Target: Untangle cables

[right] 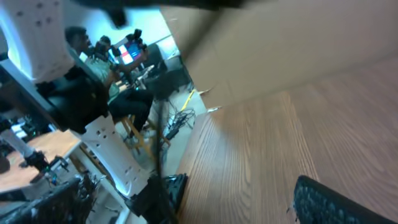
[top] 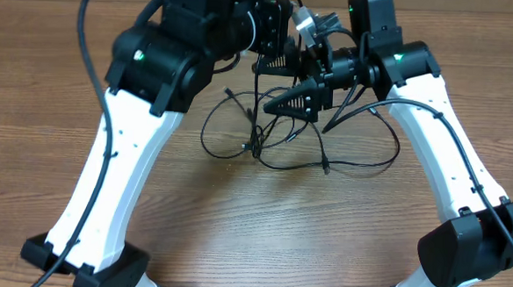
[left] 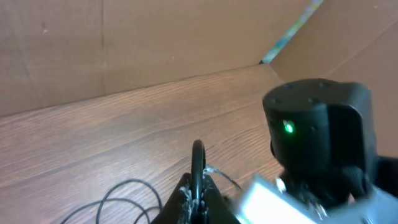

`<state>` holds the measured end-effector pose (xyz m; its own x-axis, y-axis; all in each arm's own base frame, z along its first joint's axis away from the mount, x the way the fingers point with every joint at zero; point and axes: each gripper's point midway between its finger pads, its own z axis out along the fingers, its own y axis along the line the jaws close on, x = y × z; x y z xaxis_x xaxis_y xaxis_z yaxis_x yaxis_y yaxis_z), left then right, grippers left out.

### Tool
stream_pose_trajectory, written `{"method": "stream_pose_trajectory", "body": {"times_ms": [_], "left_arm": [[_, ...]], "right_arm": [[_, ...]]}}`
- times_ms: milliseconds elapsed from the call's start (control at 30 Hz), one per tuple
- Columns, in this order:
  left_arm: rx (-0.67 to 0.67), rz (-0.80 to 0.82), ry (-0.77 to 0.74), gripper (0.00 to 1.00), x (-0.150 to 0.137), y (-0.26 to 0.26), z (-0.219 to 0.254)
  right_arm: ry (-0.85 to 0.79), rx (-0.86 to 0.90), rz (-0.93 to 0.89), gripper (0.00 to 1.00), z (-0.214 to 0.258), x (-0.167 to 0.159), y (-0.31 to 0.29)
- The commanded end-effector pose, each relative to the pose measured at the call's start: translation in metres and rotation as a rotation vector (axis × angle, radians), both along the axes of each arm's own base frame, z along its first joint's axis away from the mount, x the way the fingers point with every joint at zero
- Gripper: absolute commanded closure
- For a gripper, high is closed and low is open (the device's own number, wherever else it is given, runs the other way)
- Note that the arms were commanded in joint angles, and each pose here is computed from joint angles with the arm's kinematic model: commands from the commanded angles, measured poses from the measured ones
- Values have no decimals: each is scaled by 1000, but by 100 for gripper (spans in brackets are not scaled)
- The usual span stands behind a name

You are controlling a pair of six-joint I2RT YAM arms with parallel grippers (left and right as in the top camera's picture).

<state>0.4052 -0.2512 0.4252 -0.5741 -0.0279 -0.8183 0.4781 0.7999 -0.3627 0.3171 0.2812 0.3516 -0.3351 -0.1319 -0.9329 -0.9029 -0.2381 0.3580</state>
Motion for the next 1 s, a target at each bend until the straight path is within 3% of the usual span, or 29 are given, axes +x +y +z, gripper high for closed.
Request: {"method": "stream_pose_trajectory", "body": {"times_ms": [0, 500, 567, 600, 667, 967], "left_arm": [[-58, -22, -49, 95, -3, -6, 23], [-60, 6, -97, 95, 3, -4, 31], [-53, 41, -118, 95, 9, 1, 34], [-52, 65, -125, 95, 11, 3, 36], [-55, 85, -136, 95, 14, 6, 38], [-18, 126, -150, 90, 19, 14, 36]], "right_arm": [[-25, 31, 26, 0, 8, -8, 0], [-25, 31, 27, 2, 8, -8, 0], [-30, 33, 27, 21, 9, -8, 0], [-35, 34, 27, 36, 9, -8, 0], [-43, 37, 27, 96, 9, -7, 1], [-46, 7, -1, 96, 4, -2, 1]]}}
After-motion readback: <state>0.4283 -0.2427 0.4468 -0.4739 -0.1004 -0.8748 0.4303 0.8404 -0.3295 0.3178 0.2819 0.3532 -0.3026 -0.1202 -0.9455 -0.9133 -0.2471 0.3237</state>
